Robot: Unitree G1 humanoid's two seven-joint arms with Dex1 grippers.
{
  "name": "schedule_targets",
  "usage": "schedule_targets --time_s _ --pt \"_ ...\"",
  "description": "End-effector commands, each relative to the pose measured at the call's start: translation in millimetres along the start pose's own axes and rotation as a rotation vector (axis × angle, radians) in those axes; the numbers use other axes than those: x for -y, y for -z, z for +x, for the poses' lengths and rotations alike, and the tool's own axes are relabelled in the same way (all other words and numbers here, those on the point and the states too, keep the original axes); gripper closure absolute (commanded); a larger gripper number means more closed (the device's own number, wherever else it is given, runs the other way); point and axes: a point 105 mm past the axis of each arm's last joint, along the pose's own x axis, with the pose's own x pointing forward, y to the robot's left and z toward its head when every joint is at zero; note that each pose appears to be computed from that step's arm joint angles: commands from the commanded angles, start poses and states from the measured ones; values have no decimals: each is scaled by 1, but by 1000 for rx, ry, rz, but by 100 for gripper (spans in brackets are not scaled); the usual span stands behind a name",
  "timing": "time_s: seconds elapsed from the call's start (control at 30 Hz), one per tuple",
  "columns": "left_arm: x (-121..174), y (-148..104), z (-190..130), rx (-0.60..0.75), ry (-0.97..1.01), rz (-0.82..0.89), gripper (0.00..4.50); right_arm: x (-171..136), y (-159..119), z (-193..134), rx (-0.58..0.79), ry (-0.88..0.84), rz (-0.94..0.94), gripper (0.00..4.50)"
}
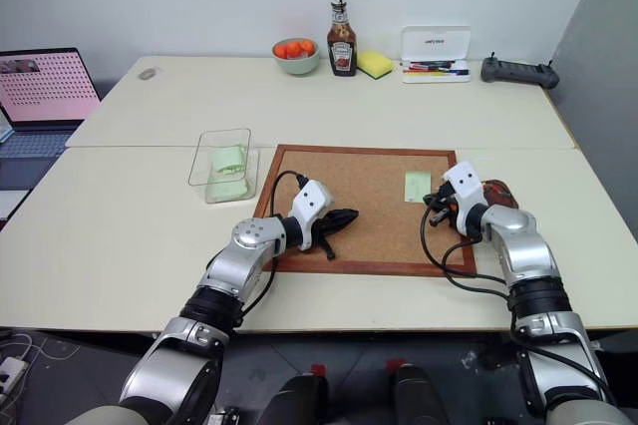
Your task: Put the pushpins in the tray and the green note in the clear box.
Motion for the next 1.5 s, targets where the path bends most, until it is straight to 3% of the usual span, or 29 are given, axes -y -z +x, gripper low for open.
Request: schedule_targets --time_s 0.03,0.43,0.57,0.7,1.0,1.5 --pt "16 32 3 -117 42 -38 450 -6 -50 -11 174 -41 -85 449" --pt "19 34 5 -125 53 -38 450 5 -60 -35 181 14 -127 449" --pt "20 34 5 -126 56 -38 450 25 -43 -55 98 99 -155 449" --pt "19 35 5 -126 57 -38 450 47 -14 -74 -68 204 -306 449" --pt "20 35 6 -126 63 -33 450 64 6 -77 -182 286 -441 449" --pt "19 35 5 -125 55 -31 450 77 2 -76 -186 346 -386 147"
